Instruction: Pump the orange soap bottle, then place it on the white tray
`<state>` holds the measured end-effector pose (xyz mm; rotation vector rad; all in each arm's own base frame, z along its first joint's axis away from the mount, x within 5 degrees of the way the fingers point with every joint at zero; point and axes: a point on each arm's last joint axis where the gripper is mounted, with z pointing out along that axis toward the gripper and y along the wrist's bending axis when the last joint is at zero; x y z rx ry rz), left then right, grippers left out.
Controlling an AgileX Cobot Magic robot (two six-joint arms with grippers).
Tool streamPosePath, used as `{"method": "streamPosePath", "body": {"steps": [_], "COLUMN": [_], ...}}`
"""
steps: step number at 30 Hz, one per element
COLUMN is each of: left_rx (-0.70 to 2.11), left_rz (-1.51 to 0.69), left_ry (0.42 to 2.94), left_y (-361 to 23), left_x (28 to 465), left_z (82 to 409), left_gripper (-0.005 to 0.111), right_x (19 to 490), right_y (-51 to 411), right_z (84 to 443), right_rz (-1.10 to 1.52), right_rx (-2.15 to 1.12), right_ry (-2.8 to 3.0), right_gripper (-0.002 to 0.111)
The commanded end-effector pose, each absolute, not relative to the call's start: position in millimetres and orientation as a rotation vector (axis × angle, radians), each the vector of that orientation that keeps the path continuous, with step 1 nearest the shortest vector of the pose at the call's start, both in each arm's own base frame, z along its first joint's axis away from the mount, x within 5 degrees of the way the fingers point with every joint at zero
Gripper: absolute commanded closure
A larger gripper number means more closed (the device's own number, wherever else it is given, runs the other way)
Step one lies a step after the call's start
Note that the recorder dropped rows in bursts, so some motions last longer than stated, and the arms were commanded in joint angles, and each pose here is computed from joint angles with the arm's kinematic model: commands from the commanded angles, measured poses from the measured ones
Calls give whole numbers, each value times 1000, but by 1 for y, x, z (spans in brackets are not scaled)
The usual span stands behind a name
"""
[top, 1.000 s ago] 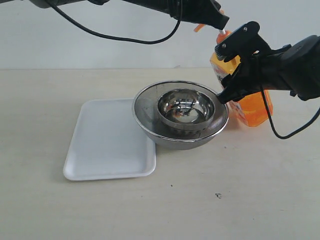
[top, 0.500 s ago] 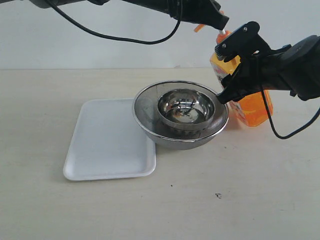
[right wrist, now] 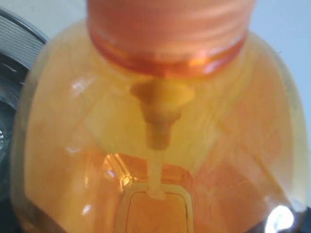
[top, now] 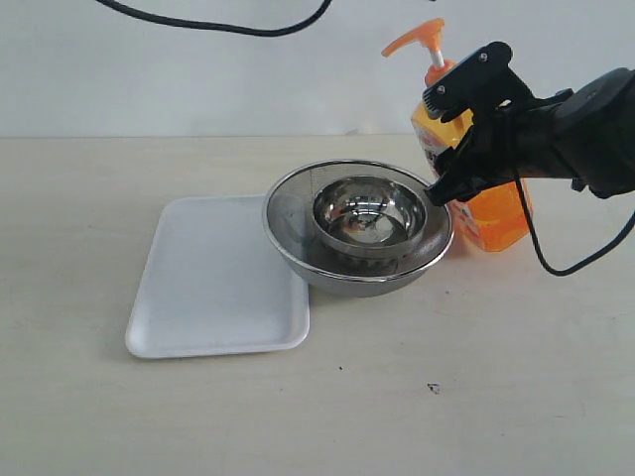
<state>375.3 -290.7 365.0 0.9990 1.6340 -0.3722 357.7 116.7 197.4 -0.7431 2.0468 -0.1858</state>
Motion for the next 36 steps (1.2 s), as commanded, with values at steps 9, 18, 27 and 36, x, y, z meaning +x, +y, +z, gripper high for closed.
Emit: {"method": "streamPosePath", "body": {"steps": [9,18,27,36], "left_rx": [1026,1057,1108,1148], "left_rz": [-398,-411,-445,-462], "left_ry": [1737,1767,1822,1854], "left_y": [-305,-306,-311,-316], "left_x": [390,390,387,385], "left_z": [318,310,296,285], "left_gripper": [102,102,102,102], "right_x": [354,354,354,354], "right_y": [120,120,120,120], "right_z": [192,192,192,192], "right_rz": [-120,-118,-118,-118], "right_rx": [-755,-756,-756,-756], "right_ry": [2085,2085,2085,2085], "right_gripper": [108,108,108,108]}}
